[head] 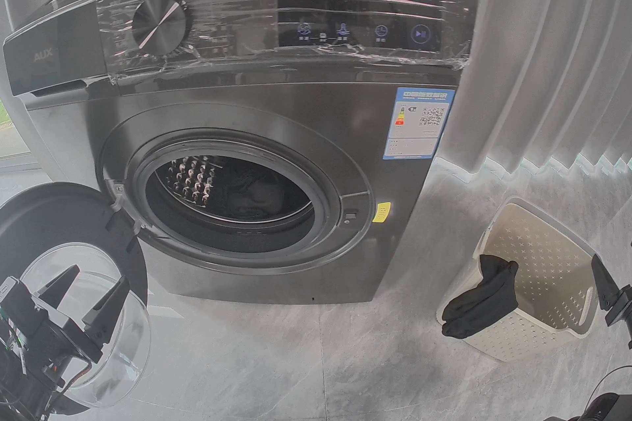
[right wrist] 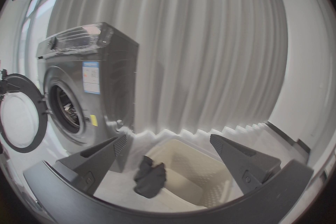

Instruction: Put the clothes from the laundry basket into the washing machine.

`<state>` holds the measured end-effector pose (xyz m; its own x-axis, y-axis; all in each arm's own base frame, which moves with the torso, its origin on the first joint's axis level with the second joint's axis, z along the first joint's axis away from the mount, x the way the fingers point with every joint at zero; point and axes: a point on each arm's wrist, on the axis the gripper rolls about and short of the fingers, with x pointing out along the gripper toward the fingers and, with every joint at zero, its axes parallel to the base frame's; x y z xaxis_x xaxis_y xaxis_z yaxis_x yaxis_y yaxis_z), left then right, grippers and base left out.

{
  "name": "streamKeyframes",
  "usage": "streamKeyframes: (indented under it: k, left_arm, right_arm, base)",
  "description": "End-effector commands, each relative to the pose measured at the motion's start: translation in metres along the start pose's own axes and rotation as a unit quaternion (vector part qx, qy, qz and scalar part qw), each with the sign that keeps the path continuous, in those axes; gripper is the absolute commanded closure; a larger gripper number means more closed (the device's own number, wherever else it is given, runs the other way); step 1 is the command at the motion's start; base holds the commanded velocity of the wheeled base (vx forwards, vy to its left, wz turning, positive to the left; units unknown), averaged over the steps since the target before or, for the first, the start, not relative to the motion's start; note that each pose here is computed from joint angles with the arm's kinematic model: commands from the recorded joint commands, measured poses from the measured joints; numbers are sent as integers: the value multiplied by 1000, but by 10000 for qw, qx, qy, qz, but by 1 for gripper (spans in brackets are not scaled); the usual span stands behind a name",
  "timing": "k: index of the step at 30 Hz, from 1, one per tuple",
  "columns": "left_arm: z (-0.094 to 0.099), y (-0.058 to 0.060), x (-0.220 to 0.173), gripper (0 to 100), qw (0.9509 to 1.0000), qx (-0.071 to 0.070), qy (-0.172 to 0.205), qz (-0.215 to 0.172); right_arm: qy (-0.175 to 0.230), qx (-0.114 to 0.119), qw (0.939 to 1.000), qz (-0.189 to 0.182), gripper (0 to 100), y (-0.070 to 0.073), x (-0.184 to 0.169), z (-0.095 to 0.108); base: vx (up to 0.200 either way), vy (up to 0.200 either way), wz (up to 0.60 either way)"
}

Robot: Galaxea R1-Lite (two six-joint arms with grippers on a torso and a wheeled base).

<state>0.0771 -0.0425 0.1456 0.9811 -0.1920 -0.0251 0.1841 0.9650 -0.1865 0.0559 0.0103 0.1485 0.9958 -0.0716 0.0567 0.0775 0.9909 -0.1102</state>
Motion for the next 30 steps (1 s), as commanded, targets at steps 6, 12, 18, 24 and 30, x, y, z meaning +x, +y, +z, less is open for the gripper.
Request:
streamKeyframes:
  k: [6,12,18,24,30]
  left_arm:
    - [-10,29,-51,0,9988,-138,-329,325]
    - [-19,34,-66,0,9976,64,-392,568]
    - [-28,37,-76,0,9926,285,-402,1106]
    - [-52,37,-95,0,9965,468,-227,657]
    - [-58,37,-99,0,9944,555,-103,890]
  right_arm:
    - [-187,-95,9969,-764,0,-19,-57,-30]
    - [379,-107,9970,-666,0,-17,-74,-61]
    - [358,242,9982,-425,0,-14,-76,-62]
    - [238,492,9967,605,0,-9,-84,-63]
    - [252,615,9959,617,0,-9,-84,-63]
  base:
    - [0,0,0]
    - [0,0,0]
    - [0,0,0]
    - [0,0,0]
    - [0,0,0]
